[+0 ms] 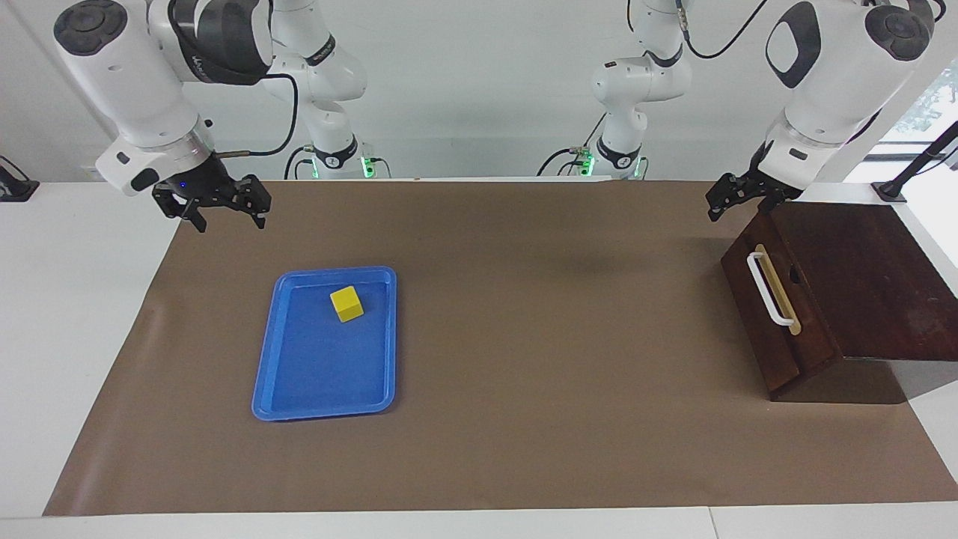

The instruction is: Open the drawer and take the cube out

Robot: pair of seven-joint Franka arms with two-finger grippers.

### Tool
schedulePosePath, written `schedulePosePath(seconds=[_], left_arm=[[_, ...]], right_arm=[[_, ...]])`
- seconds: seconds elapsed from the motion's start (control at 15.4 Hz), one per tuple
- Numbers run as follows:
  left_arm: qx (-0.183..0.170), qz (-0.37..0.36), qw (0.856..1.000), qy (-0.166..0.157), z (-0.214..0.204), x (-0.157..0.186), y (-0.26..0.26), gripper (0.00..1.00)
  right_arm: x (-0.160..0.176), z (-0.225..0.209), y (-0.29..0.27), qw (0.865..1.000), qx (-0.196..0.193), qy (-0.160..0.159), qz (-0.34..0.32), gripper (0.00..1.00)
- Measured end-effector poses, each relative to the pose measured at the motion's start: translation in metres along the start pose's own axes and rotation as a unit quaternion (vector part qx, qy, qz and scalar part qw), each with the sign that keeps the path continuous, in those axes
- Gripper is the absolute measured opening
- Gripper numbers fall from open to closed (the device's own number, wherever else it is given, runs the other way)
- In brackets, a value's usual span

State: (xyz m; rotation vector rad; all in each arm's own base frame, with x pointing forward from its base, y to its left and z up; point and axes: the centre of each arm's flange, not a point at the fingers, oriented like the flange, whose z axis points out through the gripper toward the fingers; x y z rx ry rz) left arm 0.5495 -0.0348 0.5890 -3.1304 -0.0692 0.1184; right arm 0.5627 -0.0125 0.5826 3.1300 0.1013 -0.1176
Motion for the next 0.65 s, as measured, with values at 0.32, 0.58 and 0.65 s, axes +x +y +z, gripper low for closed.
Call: schedulePosePath(seconds=[0.32,0.58,0.65], left_arm=[[-0.001,0.002,1.000,0.011,-0.002,0.002,0.002,1.00],[-0.001,0.004,1.000,0.012,-0.003,0.002,0.005,1.00],[-0.001,0.005,1.000,0.012,-0.003,0.002,0.005,1.00]], right_arm=[[-0.004,-0.013,-0.010,1.000,0.004,-0.007,-0.001,1.00],[-0.004,-0.013,-0.011,1.000,0.004,-0.006,-0.002,1.00],[-0.004,-0.013,-0.011,1.000,0.004,-0.006,-0.002,1.00]])
